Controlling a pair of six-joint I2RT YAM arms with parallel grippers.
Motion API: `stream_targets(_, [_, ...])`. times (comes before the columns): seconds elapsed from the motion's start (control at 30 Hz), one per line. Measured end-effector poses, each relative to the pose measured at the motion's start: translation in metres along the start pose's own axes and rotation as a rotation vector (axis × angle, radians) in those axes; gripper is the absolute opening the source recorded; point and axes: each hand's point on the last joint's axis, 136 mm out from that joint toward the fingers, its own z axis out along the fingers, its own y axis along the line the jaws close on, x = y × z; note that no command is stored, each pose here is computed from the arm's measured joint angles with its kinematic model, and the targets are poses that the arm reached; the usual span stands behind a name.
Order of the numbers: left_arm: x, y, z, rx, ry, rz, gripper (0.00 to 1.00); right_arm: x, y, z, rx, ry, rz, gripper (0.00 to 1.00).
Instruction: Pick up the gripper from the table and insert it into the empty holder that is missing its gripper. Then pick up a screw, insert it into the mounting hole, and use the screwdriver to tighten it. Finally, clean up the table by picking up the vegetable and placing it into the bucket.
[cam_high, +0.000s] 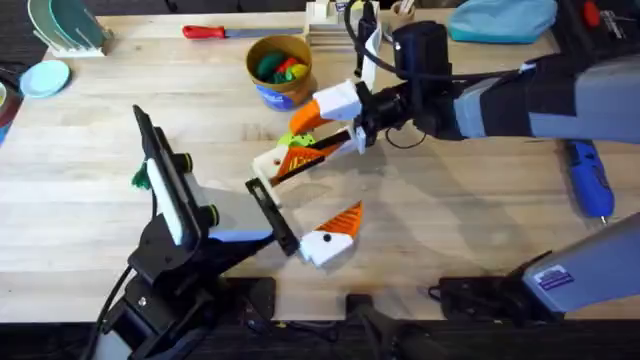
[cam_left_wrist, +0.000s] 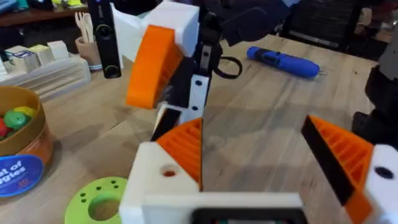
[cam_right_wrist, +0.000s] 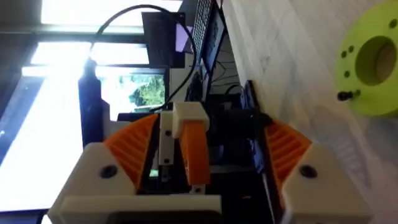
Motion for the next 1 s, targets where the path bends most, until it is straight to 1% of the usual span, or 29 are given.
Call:
stream_targets(0.07, [0.000,0.000,0.000,0.000,0.000,0.000,0.994,-0.007,-0.004,-0.005,0.020,-0.039,-0.010,0.855])
stream_targets(0.2, [0.000,0.002,0.000,-0.013,-0.001,0.003,0.993,-0.030,-0.018,-0.020,0.095,-0.164,-0.027,0.859])
stream_targets(0.3, [0.000,0.009,0.000,-0.051,-0.003,0.003,0.994,-0.043,-0.027,-0.028,0.158,-0.228,-0.033,0.860])
stream_targets(0.37, [-0.001,0.017,-0.001,-0.096,-0.005,0.003,0.994,-0.049,-0.031,-0.030,0.204,-0.247,-0.024,0.860])
stream_targets(0.43, [-0.001,0.026,-0.002,-0.152,-0.007,0.003,0.993,-0.054,-0.036,-0.032,0.266,-0.252,0.001,0.862])
stream_targets(0.53, [-0.001,0.046,-0.006,-0.268,-0.011,0.004,0.993,-0.055,-0.043,-0.039,0.378,-0.243,0.023,0.864])
stream_targets(0.67, [-0.003,0.076,-0.018,-0.458,-0.022,0.005,0.993,-0.058,-0.046,-0.049,0.505,-0.223,-0.031,0.864])
stream_targets(0.73, [-0.004,0.091,-0.026,-0.555,-0.028,0.005,0.993,-0.061,-0.044,-0.052,0.544,-0.216,-0.080,0.863])
stream_targets(0.83, [-0.007,0.107,-0.038,-0.672,-0.041,0.006,0.993,-0.065,-0.043,-0.054,0.574,-0.213,-0.141,0.866])
stream_targets(0.93, [-0.008,0.119,-0.048,-0.768,-0.047,0.014,0.993,-0.065,-0.046,-0.055,0.595,-0.205,-0.166,0.864])
stream_targets(1.0, [-0.009,0.125,-0.054,-0.814,-0.044,0.030,0.993,-0.062,-0.048,-0.053,0.609,-0.189,-0.176,0.866])
